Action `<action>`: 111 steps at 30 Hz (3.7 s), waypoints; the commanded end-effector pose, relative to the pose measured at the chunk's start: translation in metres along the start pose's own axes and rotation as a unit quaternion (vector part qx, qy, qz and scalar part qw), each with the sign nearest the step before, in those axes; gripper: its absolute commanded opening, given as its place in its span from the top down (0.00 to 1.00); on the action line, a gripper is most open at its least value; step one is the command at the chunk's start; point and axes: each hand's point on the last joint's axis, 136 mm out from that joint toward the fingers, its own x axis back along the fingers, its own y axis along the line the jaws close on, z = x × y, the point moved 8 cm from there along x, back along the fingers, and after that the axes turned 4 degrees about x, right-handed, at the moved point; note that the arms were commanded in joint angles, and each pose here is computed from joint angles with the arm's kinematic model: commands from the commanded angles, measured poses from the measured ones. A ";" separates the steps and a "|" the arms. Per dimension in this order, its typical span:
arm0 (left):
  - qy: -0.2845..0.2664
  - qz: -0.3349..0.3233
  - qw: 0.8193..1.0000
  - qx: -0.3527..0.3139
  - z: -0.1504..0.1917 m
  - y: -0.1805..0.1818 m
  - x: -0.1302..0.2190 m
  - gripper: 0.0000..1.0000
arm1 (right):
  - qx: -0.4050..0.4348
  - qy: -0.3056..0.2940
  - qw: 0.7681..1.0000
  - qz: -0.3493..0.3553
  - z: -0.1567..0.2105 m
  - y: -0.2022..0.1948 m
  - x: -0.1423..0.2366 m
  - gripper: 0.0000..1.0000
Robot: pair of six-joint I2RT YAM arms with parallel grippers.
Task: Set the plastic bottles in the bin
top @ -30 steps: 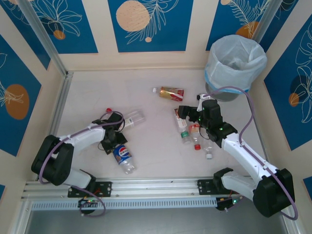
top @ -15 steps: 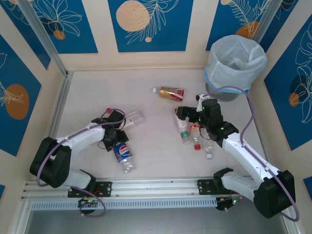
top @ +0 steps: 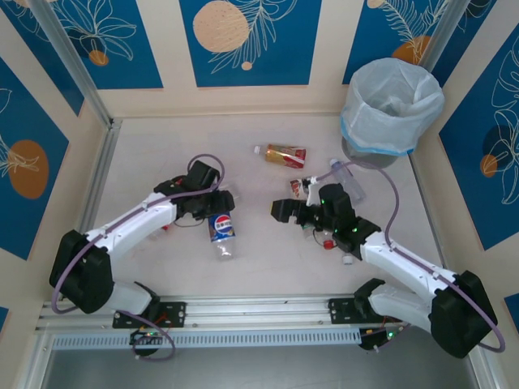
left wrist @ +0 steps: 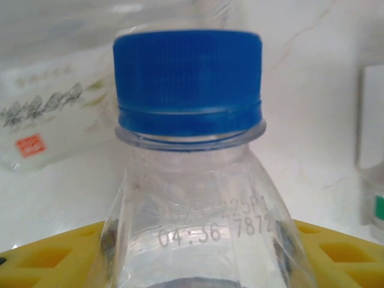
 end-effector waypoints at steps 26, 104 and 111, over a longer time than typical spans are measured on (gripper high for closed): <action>-0.022 0.201 0.977 -0.062 -0.029 -0.087 -0.004 0.49 | 0.091 0.008 0.991 -0.101 0.017 0.070 -0.100 0.08; -0.091 0.297 0.949 -0.043 -0.078 -0.083 0.078 0.01 | 0.120 0.112 0.985 -0.057 0.038 0.040 -0.083 0.76; -0.150 0.222 0.962 -0.057 -0.072 -0.059 0.094 0.01 | 0.111 0.104 0.988 -0.019 0.024 0.031 -0.070 0.74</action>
